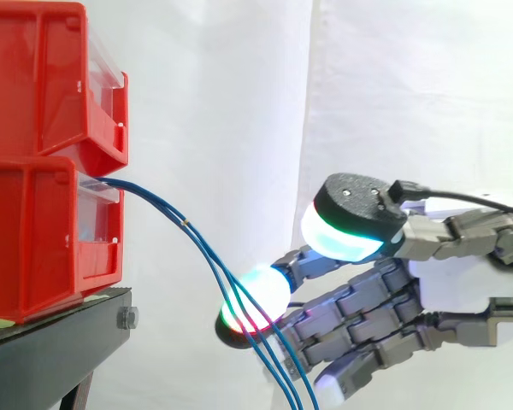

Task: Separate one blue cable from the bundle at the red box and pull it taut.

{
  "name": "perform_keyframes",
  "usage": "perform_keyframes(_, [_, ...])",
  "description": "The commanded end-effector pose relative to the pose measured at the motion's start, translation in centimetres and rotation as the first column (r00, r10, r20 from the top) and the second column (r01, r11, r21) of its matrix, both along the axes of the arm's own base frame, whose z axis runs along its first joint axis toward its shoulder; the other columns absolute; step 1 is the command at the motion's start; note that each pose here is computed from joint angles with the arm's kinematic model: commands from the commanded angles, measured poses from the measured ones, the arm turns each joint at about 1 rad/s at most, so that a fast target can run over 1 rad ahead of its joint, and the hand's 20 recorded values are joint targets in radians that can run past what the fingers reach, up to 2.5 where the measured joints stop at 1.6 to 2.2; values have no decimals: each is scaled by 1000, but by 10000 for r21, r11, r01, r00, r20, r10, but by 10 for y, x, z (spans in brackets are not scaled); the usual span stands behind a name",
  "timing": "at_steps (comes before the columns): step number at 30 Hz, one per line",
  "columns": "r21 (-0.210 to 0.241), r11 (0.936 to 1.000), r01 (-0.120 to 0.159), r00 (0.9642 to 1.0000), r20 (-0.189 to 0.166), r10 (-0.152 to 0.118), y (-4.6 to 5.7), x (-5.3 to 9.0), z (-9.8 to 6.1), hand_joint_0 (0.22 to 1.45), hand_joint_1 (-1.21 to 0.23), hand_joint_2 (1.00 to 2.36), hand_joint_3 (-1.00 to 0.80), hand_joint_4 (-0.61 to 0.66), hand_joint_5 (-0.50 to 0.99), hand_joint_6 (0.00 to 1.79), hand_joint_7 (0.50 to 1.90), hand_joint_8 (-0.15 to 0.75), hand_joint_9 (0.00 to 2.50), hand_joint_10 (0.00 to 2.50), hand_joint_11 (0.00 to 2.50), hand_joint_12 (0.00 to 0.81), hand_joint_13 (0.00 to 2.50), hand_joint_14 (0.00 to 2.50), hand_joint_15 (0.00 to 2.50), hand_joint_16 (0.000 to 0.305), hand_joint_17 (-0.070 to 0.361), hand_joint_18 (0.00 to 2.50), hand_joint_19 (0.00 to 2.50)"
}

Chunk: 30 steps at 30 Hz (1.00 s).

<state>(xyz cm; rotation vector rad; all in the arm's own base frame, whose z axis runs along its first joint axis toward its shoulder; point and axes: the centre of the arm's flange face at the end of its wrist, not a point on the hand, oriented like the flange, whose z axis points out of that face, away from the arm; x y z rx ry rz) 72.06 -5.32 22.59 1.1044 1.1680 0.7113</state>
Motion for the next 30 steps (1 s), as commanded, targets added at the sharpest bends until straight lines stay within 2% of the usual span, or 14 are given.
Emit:
perform_keyframes(1, [66,10000,-71,9999,77,70,1,8,-2,540,-619,1001,-493,228,-206,503,904,313,493,15,461,376,405,11,298,44,99,489,474])
perform_keyframes(3, [66,10000,-71,9999,77,70,1,8,-2,537,-617,1000,-500,231,-206,503,908,313,501,17,471,379,405,12,304,45,100,490,484])
perform_keyframes(5, [74,9996,-255,9997,52,254,4,8,-3,533,-615,1000,-500,229,-206,504,906,313,492,15,468,382,406,12,307,45,101,490,482])
perform_keyframes(8, [143,9991,-392,9992,-42,393,5,13,-18,529,-617,1000,-500,233,-206,503,906,315,476,14,454,385,404,12,306,46,103,489,483])
perform_keyframes(9, [310,9979,-575,9983,-63,577,5,18,-28,529,-618,1000,-500,232,-206,503,906,314,473,14,454,385,404,12,312,46,103,488,490])
perform_keyframes(10, [440,9964,-727,9973,-53,730,6,22,-31,528,-620,1000,-500,231,-206,503,908,315,472,15,457,385,404,12,310,46,103,488,483])
perform_keyframes(12, [513,9951,-848,9964,-45,852,9,24,-31,528,-621,1000,-500,233,-206,503,907,315,471,16,455,390,406,12,312,46,104,486,498])
perform_keyframes(18, [551,9952,-814,9966,-93,821,7,28,-22,529,-625,1000,-500,240,-201,503,938,315,472,15,458,394,413,12,324,48,108,496,517])
perform_keyframes(20, [619,9947,-820,9966,33,820,7,30,-21,530,-626,1000,-500,238,-201,504,951,314,472,15,467,393,414,12,325,48,108,497,510])
perform_keyframes(21, [655,9941,-868,9959,297,850,6,33,-20,532,-626,1000,-500,244,-199,504,954,314,473,15,459,395,414,12,327,48,107,497,518])
perform_keyframes(24, [767,9919,-1009,9938,543,969,7,40,-30,532,-628,1000,-500,259,-197,504,957,317,474,17,469,396,420,13,328,48,108,502,510])
perform_keyframes(26, [792,9913,-1053,9935,507,1015,7,41,-37,533,-630,1001,-500,265,-195,504,964,316,478,15,473,395,421,13,333,48,107,503,510])
perform_keyframes(27, [947,9888,-1149,9925,527,1103,8,45,-45,533,-630,1000,-500,266,-195,504,972,316,480,15,474,394,422,13,333,48,107,503,510])
perform_keyframes(30, [977,9883,-1169,9931,249,1150,8,41,-48,534,-630,1000,-497,271,-190,504,996,318,485,15,475,393,425,14,330,48,107,503,513])
